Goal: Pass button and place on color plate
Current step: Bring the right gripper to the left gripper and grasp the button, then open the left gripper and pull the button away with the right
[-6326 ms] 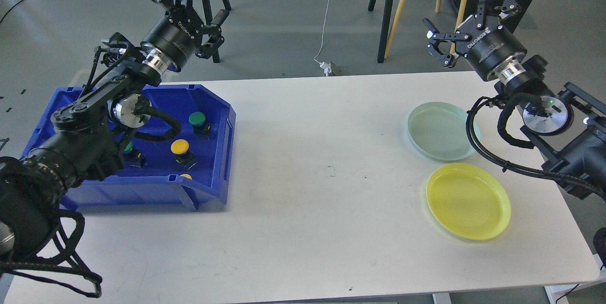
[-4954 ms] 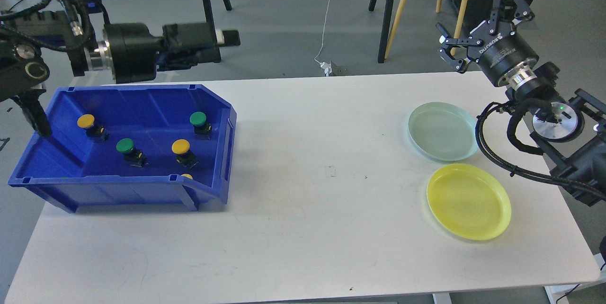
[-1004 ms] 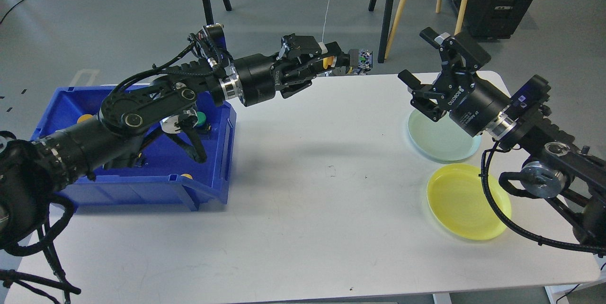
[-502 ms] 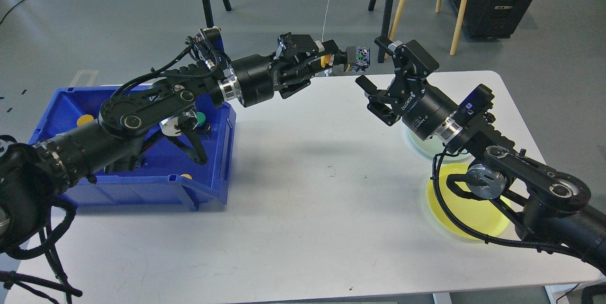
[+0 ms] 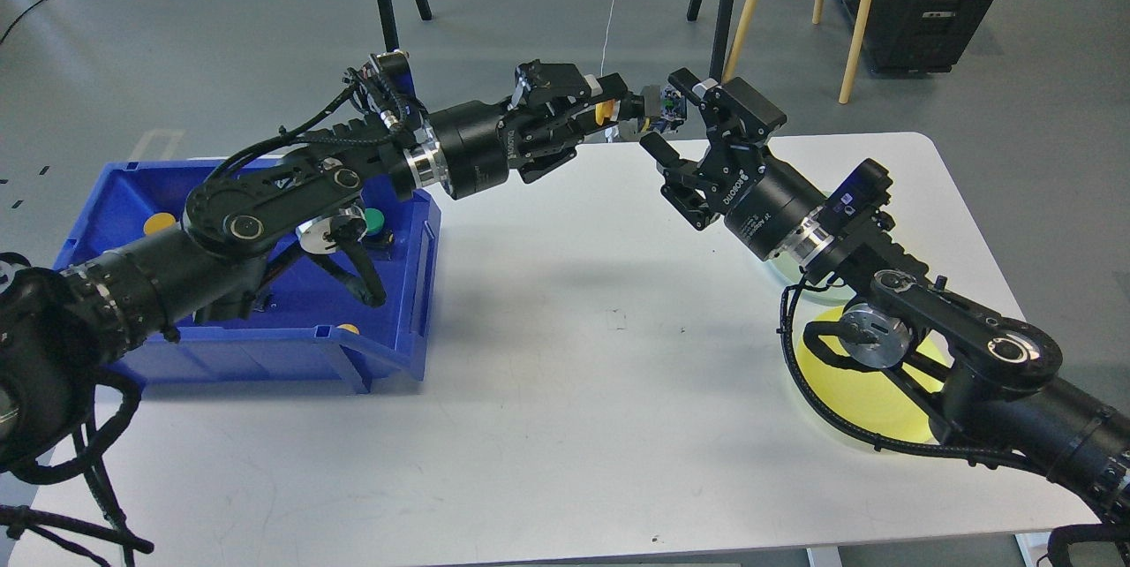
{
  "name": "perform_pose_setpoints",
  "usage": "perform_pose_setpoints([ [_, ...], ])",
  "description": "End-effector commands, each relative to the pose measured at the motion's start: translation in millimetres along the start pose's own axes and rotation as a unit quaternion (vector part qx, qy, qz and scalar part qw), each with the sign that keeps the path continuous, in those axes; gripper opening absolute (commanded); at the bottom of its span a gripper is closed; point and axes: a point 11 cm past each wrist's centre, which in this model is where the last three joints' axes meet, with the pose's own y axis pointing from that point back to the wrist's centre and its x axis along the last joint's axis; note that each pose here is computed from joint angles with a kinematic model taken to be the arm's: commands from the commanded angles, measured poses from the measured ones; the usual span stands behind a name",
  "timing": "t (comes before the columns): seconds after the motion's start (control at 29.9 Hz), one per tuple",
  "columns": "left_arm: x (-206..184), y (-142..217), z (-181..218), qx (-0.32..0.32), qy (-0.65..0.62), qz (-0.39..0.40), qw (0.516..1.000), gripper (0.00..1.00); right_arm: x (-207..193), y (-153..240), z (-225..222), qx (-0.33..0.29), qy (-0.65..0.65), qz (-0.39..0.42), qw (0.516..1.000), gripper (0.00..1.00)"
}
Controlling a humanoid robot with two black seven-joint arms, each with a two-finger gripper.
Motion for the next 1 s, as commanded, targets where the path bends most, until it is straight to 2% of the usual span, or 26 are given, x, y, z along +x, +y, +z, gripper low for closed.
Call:
perform_pose_setpoints([
  [0.0, -0.4, 0.8, -1.8, 0.001, 0.002, 0.001, 1.000, 0.07, 2.8, -1.3, -0.9, -0.001, 0.006, 0.001, 1.000, 0.45],
  [0.1, 2.0, 1.9, -1.3, -0.004, 0.005, 0.007, 1.000, 0.07, 1.5, -2.3, 0.2, -0.001, 0.004, 0.001, 1.000, 0.29],
  [0.17, 1.3, 3.0, -4.0, -0.003, 0.009, 0.008, 1.000, 0.07, 0.4, -3.4, 1.7, -0.003, 0.003, 0.002, 1.000, 0.12],
  [0.27, 2.1, 3.1, -2.9, -0.006, 0.009, 0.010, 1.000, 0.09, 0.3, -4.7, 2.8, -0.002, 0.003, 0.011, 1.000, 0.01],
  [0.33, 1.2, 4.2, -5.9, -0.005, 0.013, 0.011, 1.000, 0.14, 0.4, -4.5, 3.5, -0.002, 0.003, 0.014, 1.000, 0.01],
  [0.37, 1.0, 4.5, -6.6, -0.004, 0.013, 0.011, 1.000, 0.21, 0.8, -4.5, 3.7, -0.002, 0.003, 0.015, 1.000, 0.01],
  [0.47, 1.5, 4.8, -6.2, -0.010, 0.019, 0.015, 1.000, 0.61, 2.4, -3.9, 3.4, -0.002, 0.004, 0.021, 1.000, 0.01],
  [0.5, 1.4, 5.3, -6.8, -0.012, 0.022, 0.017, 1.000, 0.71, 3.4, -2.5, 3.9, -0.003, 0.004, 0.024, 1.000, 0.01],
  [0.6, 3.8, 6.8, -5.5, -0.022, 0.031, 0.026, 0.999, 0.88, 9.8, 1.5, 3.0, -0.002, 0.003, 0.036, 0.999, 0.01],
  [0.67, 4.4, 7.2, -5.6, -0.023, 0.032, 0.028, 0.999, 0.93, 15.9, 7.8, 6.5, -0.002, 0.002, 0.061, 0.998, 0.00],
  [0.84, 8.1, 11.2, -5.7, -0.021, 0.030, 0.032, 0.999, 0.97, 30.6, 46.4, 21.9, 0.006, -0.034, 0.144, 0.989, 0.00],
  [0.97, 30.9, 38.2, -4.4, -0.010, 0.015, 0.061, 0.998, 0.97, 43.8, 123.5, 40.1, -0.007, -0.112, 0.255, 0.960, 0.00],
])
